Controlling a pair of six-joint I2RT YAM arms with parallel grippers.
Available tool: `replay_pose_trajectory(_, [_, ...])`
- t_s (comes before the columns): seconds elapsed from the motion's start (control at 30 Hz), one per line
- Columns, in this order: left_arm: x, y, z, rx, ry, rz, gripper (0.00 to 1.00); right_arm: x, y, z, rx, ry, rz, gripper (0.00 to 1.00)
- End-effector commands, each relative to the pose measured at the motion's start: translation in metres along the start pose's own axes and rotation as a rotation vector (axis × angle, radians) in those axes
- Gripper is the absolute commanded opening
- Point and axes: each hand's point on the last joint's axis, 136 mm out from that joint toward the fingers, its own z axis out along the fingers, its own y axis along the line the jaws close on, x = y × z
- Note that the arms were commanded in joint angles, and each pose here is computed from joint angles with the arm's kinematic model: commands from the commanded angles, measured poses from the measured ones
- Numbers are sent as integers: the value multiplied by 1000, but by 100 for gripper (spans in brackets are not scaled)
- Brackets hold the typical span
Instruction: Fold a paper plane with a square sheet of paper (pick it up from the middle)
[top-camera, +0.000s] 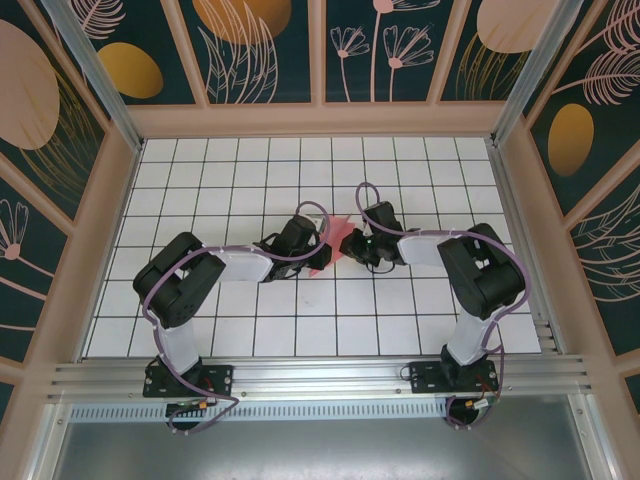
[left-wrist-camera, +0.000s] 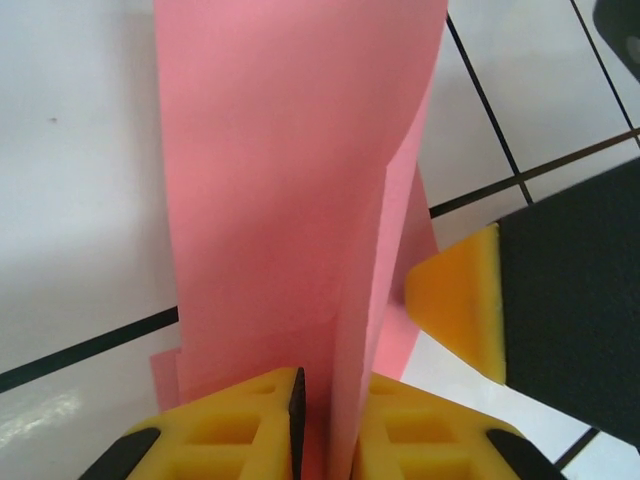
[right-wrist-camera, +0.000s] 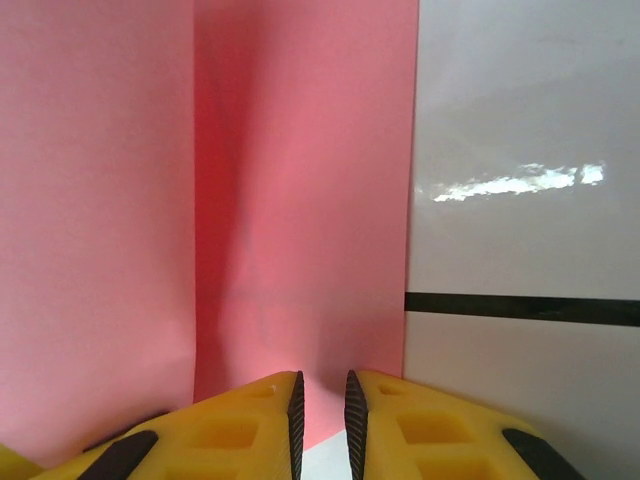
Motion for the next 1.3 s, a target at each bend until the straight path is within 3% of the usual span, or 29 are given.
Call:
replay_pose_trajectory(0.0, [0,-9,5,46,4,-8,18,9,-21,14,71,34,34,24])
replay_pose_trajectory(0.53, [3,-7,8,110,23,-85,14,6,-16,13,64,31,21,24])
replay_pose_trajectory(0.8, [4,9,6,133,28,-190,14,-10,15,-1,-15,-18,-62,25])
replay_pose_trajectory(1.27, [7,11,5,175,46,-213,15,-21,53,-12,-96,-39,-167,31])
